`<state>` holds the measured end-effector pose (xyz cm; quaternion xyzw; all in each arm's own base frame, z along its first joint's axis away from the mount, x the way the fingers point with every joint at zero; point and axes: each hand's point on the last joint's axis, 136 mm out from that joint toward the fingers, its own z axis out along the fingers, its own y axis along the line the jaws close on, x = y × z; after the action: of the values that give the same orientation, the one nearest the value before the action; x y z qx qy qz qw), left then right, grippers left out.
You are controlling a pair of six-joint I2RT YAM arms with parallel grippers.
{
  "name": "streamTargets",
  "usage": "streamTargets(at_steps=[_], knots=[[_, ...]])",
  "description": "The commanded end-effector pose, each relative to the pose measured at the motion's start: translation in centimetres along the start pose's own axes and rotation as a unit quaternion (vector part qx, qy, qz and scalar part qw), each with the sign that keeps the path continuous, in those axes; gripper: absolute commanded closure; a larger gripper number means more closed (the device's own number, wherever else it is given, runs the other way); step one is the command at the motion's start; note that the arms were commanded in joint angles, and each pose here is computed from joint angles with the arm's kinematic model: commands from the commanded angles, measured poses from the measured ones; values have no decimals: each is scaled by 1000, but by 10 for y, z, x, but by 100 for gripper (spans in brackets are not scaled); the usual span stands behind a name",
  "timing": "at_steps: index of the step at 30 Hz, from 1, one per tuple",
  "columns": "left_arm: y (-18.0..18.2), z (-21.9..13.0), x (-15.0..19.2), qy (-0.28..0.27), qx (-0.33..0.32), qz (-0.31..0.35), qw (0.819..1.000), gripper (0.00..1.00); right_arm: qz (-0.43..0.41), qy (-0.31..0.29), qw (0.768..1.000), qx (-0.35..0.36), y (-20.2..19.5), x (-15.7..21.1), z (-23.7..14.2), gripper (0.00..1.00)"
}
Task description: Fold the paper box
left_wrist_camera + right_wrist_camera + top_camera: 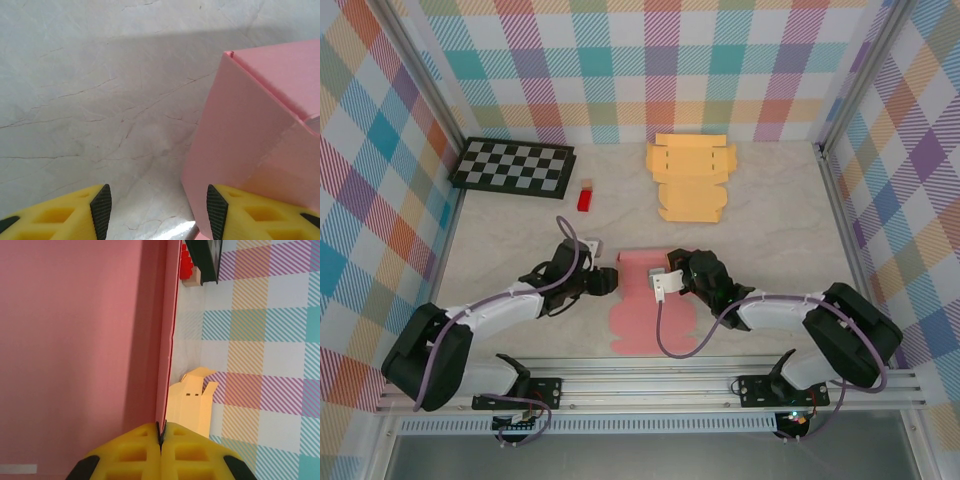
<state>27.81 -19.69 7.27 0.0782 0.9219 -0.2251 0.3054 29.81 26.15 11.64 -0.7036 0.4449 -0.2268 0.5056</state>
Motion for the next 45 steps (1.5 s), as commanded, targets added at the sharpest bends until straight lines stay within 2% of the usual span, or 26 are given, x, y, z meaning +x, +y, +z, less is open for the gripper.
streamTargets(at_steps=[1,9,16,19,22,24,30,33,36,41,45], knots=[[-10,-8,-3,-15,23,2,1000,45,8,-45,999,16,-22,-21,-3,100],[-32,-10,-5,-16,69,32,997,31,1,-51,999,3,-17,-24,-4,100],[-36,-16,-1,-35,91,46,994,29,-11,-63,998,6,-17,-25,-5,100],[-29,-18,-7,-47,65,50,996,29,7,-69,997,20,-31,-24,-2,100],[-6,-18,-27,-66,-16,44,997,29,41,-62,996,53,-61,-12,3,100],[2,-18,-46,-81,-48,42,995,28,58,-60,993,87,-89,-2,6,100],[-9,-4,-102,-107,-42,83,990,28,22,-61,992,109,-116,17,27,100],[-3,10,-118,-107,-34,96,989,28,12,-55,992,113,-114,26,43,100],[10,27,-120,-83,-27,97,991,28,-1,-49,993,110,-103,31,58,100],[31,36,-106,-42,-58,92,993,28,9,-24,994,104,-77,43,71,100],[42,29,-92,-45,-81,83,992,28,-12,-6,995,94,-55,47,68,100]])
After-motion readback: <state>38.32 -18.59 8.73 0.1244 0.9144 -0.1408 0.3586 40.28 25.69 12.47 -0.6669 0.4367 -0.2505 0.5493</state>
